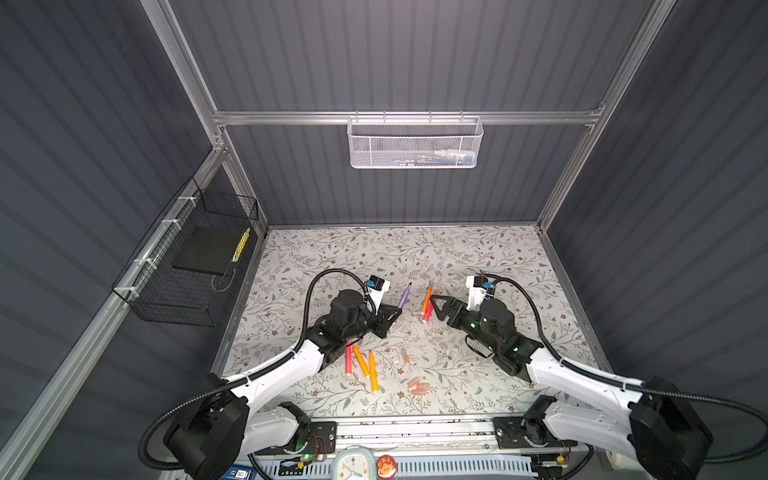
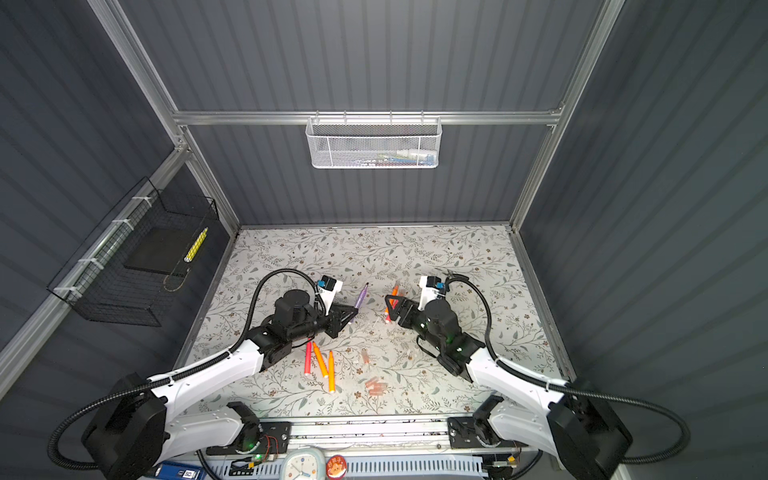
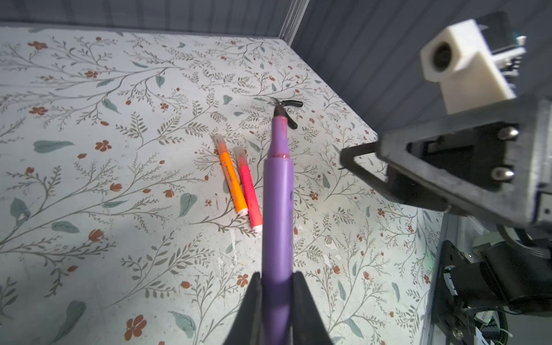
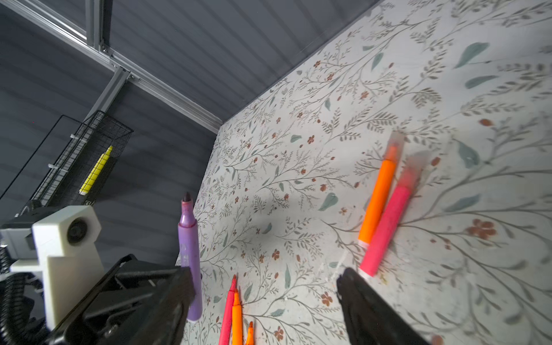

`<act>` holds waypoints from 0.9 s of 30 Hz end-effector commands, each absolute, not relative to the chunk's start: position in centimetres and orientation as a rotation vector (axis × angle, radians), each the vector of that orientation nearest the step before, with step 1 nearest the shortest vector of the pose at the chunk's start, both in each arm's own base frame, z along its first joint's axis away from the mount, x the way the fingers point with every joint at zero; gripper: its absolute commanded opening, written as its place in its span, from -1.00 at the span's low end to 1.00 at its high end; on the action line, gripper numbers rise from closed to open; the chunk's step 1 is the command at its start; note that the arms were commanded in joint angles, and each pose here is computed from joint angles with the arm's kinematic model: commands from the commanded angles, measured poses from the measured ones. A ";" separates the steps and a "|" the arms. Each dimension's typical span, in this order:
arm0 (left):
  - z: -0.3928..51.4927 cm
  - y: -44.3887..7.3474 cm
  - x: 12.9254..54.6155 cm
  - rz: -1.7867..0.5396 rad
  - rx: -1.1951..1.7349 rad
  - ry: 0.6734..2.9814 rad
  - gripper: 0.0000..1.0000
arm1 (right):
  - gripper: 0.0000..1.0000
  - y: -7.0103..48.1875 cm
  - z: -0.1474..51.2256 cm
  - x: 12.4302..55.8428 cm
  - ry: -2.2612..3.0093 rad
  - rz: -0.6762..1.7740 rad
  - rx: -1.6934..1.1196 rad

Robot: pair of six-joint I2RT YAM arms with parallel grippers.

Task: Insert the pens into the pen caps
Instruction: 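Raise the purple marker upright with the left gripper while the right gripper approaches, then close the right gripper near the purple marker tip while the left gripper holds it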

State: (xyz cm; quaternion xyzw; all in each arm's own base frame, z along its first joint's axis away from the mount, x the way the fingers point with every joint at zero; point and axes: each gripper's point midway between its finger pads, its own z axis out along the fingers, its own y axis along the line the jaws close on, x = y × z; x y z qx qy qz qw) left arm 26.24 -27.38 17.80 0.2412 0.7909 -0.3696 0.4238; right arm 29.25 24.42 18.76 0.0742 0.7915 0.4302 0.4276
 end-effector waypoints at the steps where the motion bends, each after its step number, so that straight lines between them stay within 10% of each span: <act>1: 19.4 -27.6 25.7 -0.933 0.648 1.883 -1.00 | 0.55 27.5 22.4 29.5 1.883 1.225 0.139; 16: 19.5 -28.3 25.1 -0.971 0.670 1.867 -1.00 | 0.39 32.1 23.0 29.4 1.882 1.283 0.069; 27: 19.2 -28.7 24.4 -0.988 0.724 1.871 -1.00 | -0.54 33.7 21.8 30.5 1.945 1.273 0.077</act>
